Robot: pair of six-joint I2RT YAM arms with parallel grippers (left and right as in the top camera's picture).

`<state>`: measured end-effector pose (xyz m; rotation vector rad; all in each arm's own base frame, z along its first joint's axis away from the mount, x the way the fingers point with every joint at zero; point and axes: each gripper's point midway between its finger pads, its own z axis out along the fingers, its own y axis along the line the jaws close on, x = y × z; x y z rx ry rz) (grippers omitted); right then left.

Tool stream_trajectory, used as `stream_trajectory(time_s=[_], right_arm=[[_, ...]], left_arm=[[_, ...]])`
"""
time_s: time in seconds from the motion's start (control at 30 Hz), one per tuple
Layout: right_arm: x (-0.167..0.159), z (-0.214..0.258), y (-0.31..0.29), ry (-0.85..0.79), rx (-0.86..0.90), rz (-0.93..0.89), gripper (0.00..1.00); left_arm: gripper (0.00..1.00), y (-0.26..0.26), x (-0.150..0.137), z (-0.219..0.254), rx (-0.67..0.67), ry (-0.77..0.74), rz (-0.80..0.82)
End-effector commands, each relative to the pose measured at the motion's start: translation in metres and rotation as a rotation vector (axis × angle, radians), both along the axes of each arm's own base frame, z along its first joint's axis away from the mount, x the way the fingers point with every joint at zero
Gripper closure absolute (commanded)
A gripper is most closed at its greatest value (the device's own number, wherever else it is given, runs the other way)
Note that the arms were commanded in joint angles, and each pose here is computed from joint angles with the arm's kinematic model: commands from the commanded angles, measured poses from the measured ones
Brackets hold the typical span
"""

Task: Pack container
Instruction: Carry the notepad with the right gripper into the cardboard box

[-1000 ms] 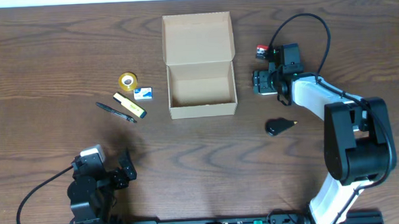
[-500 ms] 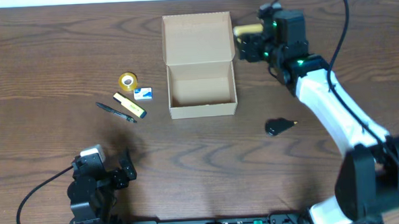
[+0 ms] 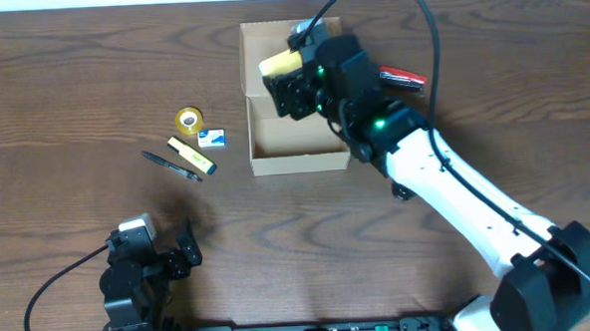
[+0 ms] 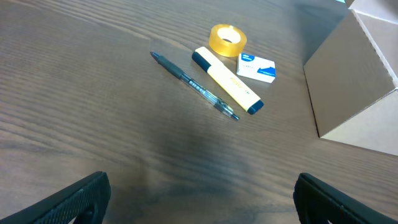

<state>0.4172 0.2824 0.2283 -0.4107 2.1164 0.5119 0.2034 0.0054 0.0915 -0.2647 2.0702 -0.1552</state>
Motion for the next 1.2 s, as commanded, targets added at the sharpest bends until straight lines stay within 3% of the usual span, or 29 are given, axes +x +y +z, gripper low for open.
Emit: stream_trajectory(time_s=[0.0, 0.23, 0.53, 0.77, 1.17], right_arm=[[-0.001, -0.014, 0.004, 0.03, -0.031, -0.017, 0.48], [-0.014, -0.027, 0.015, 0.101, -0.014, -0.031, 0.5], [-0.019, -0.085, 0.008, 0.299, -0.024, -0.176, 0.52], [-0.01, -0.11, 0.014, 0.315, -0.018, -0.215, 0.54], [-0.029, -0.122, 0.03, 0.317, -0.072, -0.246, 0.52]], left_arm=[[0.05, -0.001, 0.0, -0.002, -0.002, 0.0, -0.007], [0.05, -0.002, 0.0, -0.002, -0.002, 0.0, -0.008], [0.05, -0.001, 0.0, -0.002, -0.002, 0.0, -0.007], [0.05, -0.002, 0.0, -0.002, -0.002, 0.0, -0.008], [0.05, -0.002, 0.0, -0.002, -0.002, 0.0, -0.008]])
